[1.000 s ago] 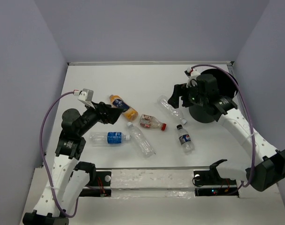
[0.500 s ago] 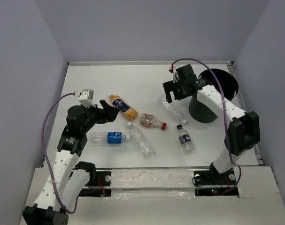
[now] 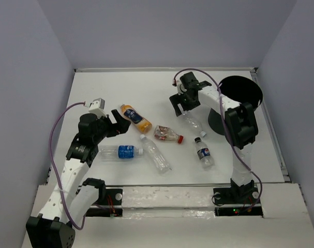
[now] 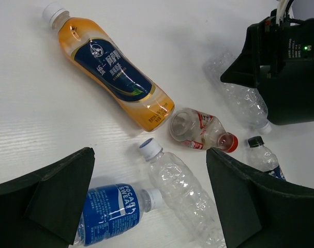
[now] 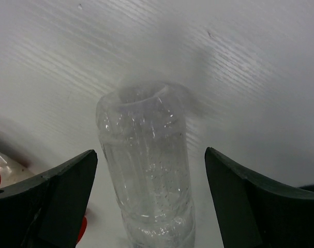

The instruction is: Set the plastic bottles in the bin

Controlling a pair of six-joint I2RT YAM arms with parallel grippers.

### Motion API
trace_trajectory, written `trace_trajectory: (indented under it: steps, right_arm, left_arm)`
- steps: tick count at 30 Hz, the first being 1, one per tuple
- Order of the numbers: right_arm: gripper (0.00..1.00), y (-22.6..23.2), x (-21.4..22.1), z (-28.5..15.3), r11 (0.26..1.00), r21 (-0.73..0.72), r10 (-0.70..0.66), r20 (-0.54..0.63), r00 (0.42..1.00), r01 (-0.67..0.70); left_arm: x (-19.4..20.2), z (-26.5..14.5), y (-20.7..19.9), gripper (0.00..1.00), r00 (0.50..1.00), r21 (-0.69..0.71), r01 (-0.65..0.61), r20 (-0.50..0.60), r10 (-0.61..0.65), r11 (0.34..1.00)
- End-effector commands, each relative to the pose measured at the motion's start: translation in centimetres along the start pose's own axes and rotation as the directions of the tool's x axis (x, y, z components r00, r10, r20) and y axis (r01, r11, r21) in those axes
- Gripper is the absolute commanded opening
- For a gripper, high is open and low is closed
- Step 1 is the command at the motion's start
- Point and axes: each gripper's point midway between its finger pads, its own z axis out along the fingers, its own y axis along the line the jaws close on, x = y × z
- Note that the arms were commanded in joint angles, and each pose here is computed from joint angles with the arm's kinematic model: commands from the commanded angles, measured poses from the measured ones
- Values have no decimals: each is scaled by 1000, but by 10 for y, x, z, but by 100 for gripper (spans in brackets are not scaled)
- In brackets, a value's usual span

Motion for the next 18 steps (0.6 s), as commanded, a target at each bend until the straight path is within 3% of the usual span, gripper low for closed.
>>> trace_trajectory:
  steps: [1, 3, 7, 12, 15, 18]
  right_arm:
    - [86, 5, -27, -2, 998, -27, -47, 53, 997, 48]
    - [79, 3, -31, 2, 998, -21, -56, 54, 997, 58]
    - [44, 1, -46, -14, 997, 22, -75, 101, 992, 73]
    - [44, 5, -94, -94, 998, 53, -50, 318, 947, 35]
    - [44, 22, -128, -182, 1000, 16, -24, 530, 848, 18]
    - [43, 21, -145, -283, 998, 27, 23, 738, 675, -63]
  left_arm:
    - [-7, 2, -5, 99, 1000, 5, 12, 13, -12, 1000]
    - [-6, 3, -3, 99, 1000, -2, 23, 8, -23, 1000]
    - [-4, 7, -3, 99, 996, -8, 86, 11, -86, 996]
    - [-3, 19, 5, 99, 988, -50, 157, 10, -157, 986]
    - [-6, 29, 11, 99, 981, -90, 195, 18, -194, 977]
    - [-9, 40, 14, 99, 966, -95, 258, 44, -255, 961]
